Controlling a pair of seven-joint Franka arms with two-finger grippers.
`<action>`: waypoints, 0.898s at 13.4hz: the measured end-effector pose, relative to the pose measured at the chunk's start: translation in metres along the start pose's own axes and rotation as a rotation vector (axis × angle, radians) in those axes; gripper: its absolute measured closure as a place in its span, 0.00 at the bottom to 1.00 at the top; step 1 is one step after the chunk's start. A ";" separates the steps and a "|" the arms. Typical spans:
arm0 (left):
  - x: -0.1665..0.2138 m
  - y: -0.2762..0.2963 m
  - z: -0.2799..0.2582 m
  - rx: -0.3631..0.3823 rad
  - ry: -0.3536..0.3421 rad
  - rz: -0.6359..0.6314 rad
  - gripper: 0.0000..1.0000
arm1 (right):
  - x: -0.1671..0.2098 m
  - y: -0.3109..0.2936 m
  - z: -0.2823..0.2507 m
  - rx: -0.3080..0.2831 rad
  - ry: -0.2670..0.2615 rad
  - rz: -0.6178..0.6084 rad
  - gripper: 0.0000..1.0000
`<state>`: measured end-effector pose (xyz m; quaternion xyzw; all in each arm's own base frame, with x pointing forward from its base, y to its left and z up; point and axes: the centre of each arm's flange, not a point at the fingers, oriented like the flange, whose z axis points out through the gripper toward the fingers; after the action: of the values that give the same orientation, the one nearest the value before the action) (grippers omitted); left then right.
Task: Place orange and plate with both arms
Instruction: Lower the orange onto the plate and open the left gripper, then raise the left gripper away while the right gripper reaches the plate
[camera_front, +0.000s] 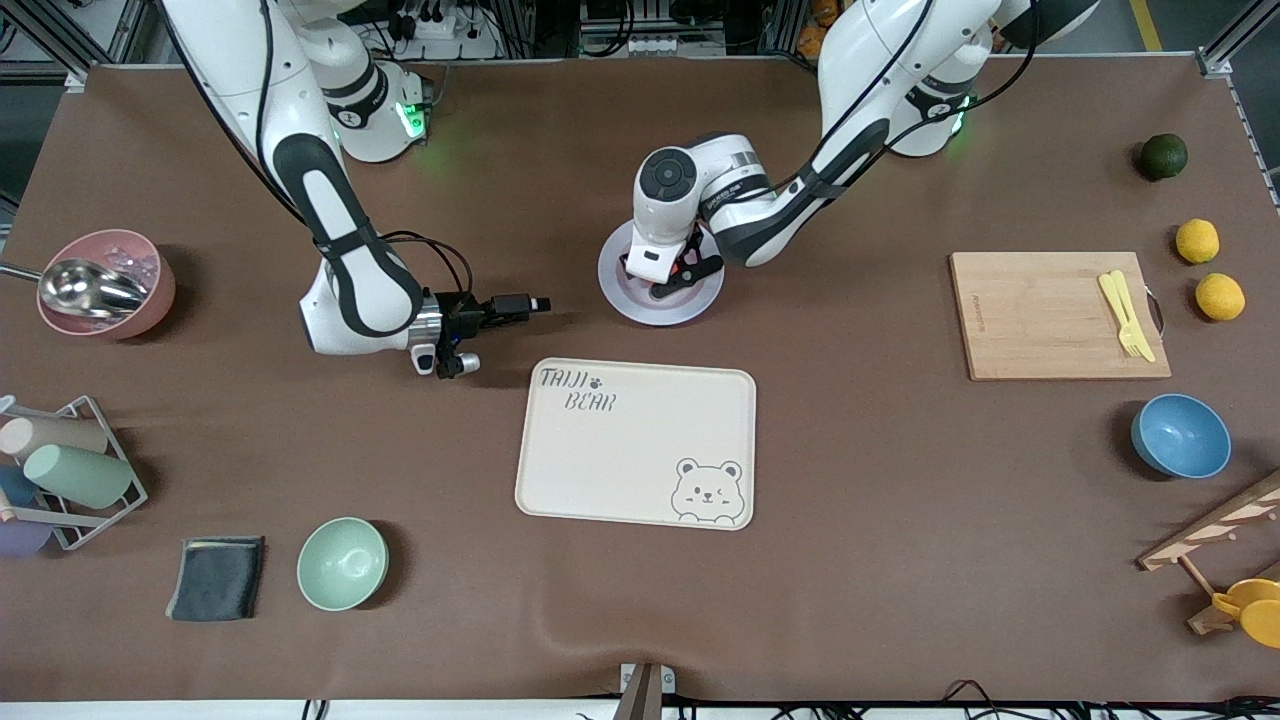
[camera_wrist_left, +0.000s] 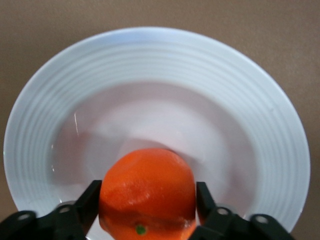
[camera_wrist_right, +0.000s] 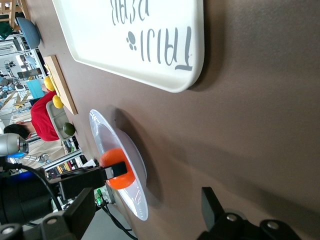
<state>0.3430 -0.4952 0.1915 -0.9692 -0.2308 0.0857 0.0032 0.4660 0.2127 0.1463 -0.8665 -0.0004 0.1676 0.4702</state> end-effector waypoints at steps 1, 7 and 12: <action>0.003 0.000 -0.001 -0.001 0.002 -0.005 0.03 | -0.001 0.001 0.000 0.000 -0.001 0.001 0.06; 0.029 0.002 -0.101 -0.048 0.120 -0.051 0.00 | -0.002 -0.003 0.008 0.016 0.007 -0.002 0.06; 0.089 -0.040 -0.236 -0.096 0.221 0.030 0.00 | -0.015 -0.026 0.059 0.000 0.033 -0.017 0.12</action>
<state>0.4429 -0.4115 0.4114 -0.9752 -0.2182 -0.0329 -0.0189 0.4386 0.2729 0.1424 -0.8692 0.0001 0.1490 0.4714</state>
